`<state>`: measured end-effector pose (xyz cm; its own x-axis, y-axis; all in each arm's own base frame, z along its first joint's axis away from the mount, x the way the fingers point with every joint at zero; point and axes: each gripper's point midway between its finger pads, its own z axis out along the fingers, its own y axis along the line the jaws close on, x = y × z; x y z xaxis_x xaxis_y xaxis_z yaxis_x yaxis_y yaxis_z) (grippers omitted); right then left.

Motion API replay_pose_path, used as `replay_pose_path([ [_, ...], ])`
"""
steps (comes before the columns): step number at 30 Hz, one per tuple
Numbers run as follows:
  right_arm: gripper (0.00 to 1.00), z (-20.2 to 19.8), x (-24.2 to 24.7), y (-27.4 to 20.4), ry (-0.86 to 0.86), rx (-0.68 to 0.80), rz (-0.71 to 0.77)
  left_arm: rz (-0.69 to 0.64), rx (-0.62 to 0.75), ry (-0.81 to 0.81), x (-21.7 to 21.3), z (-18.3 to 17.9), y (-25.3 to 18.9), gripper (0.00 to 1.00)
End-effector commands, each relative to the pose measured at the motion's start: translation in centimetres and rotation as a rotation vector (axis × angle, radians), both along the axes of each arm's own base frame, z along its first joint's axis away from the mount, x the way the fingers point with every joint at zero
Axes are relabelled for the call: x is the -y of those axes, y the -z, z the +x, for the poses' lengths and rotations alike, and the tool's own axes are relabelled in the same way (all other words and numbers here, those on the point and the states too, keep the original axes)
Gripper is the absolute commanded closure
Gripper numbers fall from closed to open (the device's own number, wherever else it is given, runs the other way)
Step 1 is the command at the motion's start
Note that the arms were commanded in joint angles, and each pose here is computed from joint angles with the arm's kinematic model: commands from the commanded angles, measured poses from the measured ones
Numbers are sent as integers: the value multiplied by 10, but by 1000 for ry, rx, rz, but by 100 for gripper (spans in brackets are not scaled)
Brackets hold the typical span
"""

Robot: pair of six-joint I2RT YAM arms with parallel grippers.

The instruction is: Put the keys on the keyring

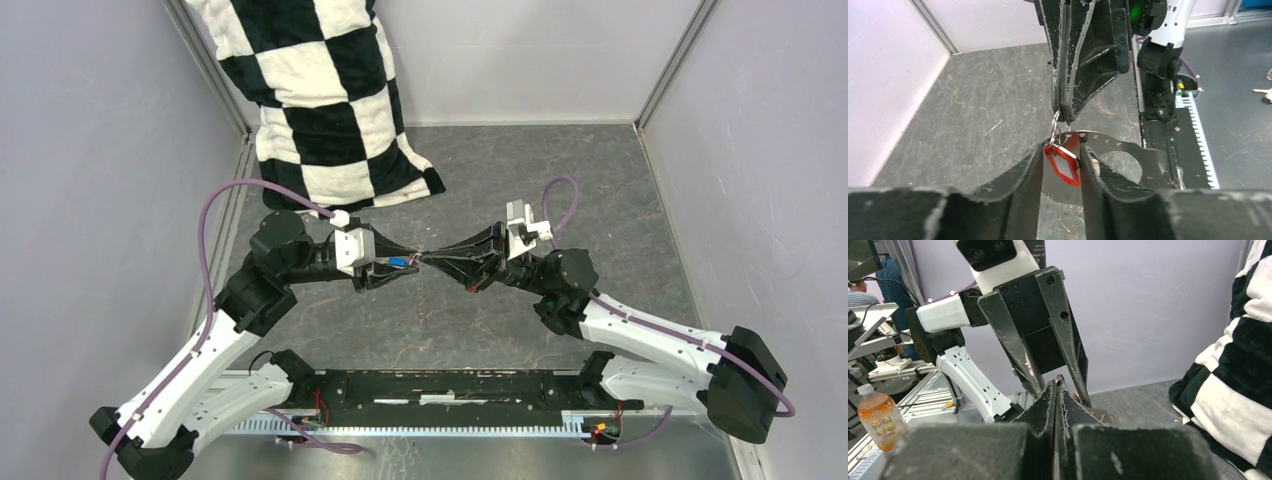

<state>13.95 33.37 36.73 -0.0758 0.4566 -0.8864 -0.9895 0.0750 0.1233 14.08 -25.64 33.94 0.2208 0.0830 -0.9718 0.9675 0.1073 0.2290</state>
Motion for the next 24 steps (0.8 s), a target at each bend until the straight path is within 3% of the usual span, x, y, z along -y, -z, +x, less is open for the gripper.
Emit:
replay_pose_path([
  [1, 100, -8, 9, -39, -6, 74, 99, -6, 73, -49, -5, 7, -6, 65],
  [10, 100, -8, 11, -40, -13, 52, 116, 29, 212, -114, -20, 11, 5, 84],
  [20, 100, -8, 9, -45, -42, 11, 177, 15, 244, -84, -15, 11, 1, 97],
  [24, 100, -3, 11, -43, -17, -11, 196, 18, 282, -64, -16, 7, 3, 98],
])
